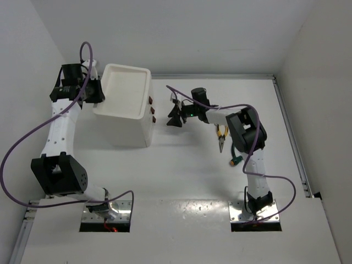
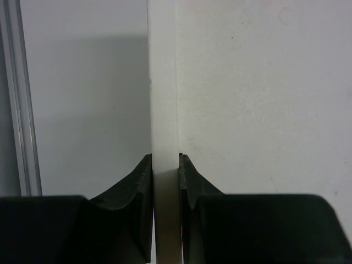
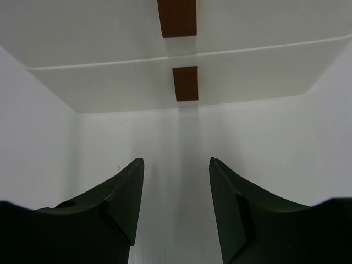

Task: Sort the tools into containers

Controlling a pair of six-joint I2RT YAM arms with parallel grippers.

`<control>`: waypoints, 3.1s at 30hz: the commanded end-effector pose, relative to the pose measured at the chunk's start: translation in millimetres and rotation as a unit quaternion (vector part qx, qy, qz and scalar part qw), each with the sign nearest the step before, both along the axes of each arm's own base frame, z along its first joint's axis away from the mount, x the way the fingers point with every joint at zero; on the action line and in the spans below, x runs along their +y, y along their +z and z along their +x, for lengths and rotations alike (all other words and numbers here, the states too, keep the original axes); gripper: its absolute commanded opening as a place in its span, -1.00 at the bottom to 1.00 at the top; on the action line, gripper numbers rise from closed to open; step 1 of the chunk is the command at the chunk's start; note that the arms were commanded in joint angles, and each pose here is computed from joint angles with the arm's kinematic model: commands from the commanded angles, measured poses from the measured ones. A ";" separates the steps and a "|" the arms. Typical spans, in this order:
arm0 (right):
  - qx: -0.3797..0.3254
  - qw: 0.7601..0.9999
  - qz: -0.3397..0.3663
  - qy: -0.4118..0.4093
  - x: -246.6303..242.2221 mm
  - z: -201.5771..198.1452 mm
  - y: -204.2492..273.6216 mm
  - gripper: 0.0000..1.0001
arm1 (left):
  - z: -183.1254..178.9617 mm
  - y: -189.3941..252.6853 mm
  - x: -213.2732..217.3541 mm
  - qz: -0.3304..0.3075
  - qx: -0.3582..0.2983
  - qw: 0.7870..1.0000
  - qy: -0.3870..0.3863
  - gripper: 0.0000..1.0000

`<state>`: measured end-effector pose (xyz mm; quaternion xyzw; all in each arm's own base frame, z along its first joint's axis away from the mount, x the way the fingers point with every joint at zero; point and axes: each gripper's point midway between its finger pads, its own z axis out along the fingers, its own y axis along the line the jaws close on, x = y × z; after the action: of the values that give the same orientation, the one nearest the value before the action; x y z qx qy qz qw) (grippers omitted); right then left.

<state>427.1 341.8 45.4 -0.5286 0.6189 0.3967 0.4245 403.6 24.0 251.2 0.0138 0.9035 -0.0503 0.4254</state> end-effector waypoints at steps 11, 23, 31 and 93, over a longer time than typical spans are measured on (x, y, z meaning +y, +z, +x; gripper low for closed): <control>-0.020 0.997 0.060 0.034 68.8 6.0 24.6 0.08 | -16.9 -49.7 -56.7 -0.076 0.077 0.992 -0.072 -1.00; -0.008 0.998 0.055 0.025 93.8 19.7 22.1 0.06 | -21.3 -53.2 -60.5 -0.076 0.082 0.991 -0.076 -1.00; -0.015 0.999 0.023 0.038 103.7 12.5 10.2 -0.03 | -23.7 -53.4 -60.7 -0.076 0.082 0.991 -0.076 -1.00; 0.077 0.920 -0.164 -0.348 -225.0 -7.8 99.5 -0.07 | -14.4 -43.1 -37.7 -0.029 0.027 0.998 0.042 -0.19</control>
<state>439.5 160.3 148.4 -0.3517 0.7909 0.2215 0.4492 415.3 -2.4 252.1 -0.0294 0.8738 -0.0437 0.4834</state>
